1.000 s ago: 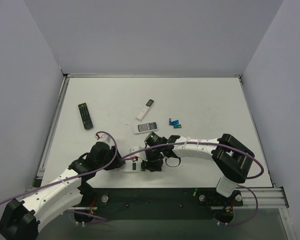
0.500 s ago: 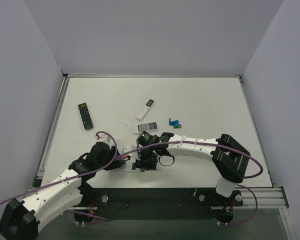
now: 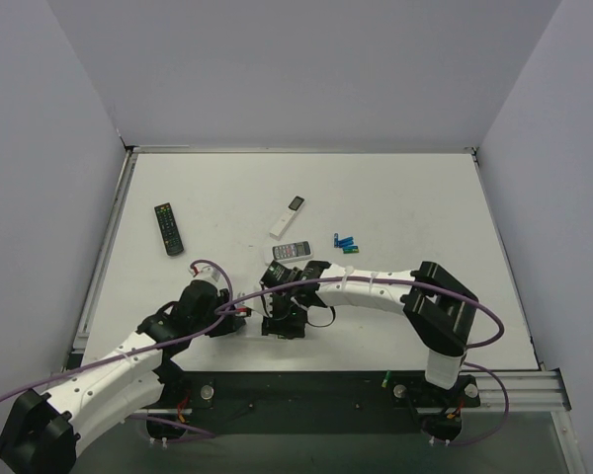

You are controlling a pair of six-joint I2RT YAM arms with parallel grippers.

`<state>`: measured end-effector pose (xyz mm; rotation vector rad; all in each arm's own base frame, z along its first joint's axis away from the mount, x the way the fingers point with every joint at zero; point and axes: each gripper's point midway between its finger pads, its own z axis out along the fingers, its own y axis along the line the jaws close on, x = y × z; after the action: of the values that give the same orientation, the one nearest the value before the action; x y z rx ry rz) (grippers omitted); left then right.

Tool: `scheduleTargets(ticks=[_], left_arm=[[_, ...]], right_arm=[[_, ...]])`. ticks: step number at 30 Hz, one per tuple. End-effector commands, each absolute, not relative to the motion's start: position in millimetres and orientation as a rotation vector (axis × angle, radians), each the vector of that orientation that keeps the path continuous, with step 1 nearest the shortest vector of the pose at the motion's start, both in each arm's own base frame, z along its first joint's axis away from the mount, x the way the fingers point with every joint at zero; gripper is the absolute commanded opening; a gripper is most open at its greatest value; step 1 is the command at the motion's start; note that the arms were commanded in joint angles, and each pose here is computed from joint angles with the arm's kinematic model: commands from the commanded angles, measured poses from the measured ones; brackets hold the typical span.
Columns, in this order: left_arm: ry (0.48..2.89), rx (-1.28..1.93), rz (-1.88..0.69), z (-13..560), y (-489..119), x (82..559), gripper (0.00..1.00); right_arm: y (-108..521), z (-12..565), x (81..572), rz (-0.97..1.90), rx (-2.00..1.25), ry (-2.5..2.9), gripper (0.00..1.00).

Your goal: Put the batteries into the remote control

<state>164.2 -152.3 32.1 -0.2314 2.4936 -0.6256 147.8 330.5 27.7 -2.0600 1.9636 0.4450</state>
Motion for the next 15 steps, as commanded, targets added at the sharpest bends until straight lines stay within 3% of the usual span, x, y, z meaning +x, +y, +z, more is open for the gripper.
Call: scheduleTargets(ticks=[1,6,15], left_arm=[[2.477,-0.198,-0.687,39.3,-163.6,166.1,0.42],[2.496,-0.198,-0.672,37.1,-163.8,163.9,0.36],[2.545,-0.177,-0.592,30.6,-163.8,158.2,0.36]], right_arm=[[328.0,27.6,145.9,0.406,-2.065,2.017,0.22],[329.7,27.0,146.8,0.397,-2.062,2.020,0.22],[326.9,24.7,151.6,0.351,-2.050,2.044,0.22]])
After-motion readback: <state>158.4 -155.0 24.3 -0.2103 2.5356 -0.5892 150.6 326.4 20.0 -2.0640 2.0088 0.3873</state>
